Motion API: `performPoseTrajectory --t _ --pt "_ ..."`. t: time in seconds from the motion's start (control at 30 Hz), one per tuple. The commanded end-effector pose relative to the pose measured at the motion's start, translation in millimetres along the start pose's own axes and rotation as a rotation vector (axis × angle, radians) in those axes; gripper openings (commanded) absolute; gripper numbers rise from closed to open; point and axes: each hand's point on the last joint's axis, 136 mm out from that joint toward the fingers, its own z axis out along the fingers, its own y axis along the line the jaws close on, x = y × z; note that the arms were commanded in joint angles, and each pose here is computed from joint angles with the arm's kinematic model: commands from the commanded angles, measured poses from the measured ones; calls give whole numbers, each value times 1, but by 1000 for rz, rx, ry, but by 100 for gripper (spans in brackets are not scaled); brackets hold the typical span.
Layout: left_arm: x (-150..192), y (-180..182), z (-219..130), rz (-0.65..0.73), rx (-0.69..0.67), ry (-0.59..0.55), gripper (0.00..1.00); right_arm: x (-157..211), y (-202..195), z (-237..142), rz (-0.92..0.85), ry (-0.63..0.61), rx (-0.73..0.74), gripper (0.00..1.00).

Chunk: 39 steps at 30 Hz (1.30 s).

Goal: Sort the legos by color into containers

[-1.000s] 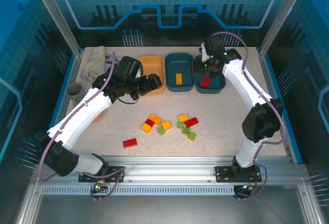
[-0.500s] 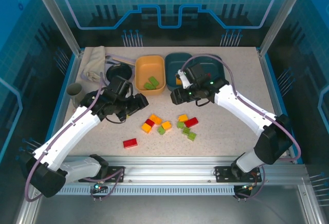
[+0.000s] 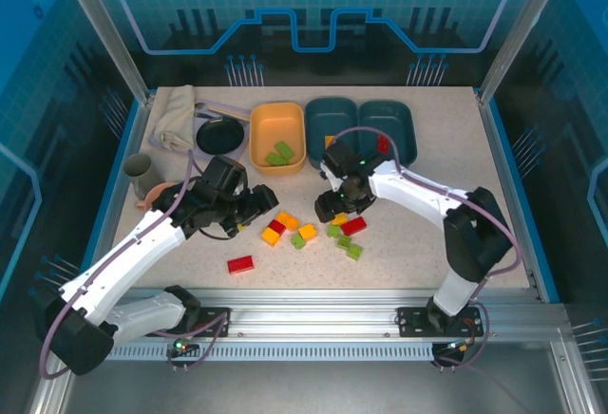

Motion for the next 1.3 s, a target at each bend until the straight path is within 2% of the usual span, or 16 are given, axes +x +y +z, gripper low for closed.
performPoseTrajectory --t 0.0,0.23,0.53,0.63,0.77,0.9,1.03,1.27 --pt "5 -8 0 -7 47 12 82 8 -5 12 -46 68 47 80" --pt "5 -10 -1 -6 50 5 82 3 -11 38 -50 120 92 77" --pt "5 -11 -1 -9 51 3 82 -2 -12 54 -26 141 102 62" --pt "5 -11 0 -7 51 3 82 0 -14 57 -15 148 108 52" --pt "3 -18 -3 4 68 -5 82 -16 -14 29 0 49 118 40" --pt "-8 -33 -11 40 80 -37 82 -48 -22 -20 64 -87 130 38" --pt "-26 -57 -17 83 90 -67 82 -83 -38 -57 179 -192 81 37" --pt "-74 -86 -11 60 111 -105 82 -154 -55 -62 327 -252 -30 36"
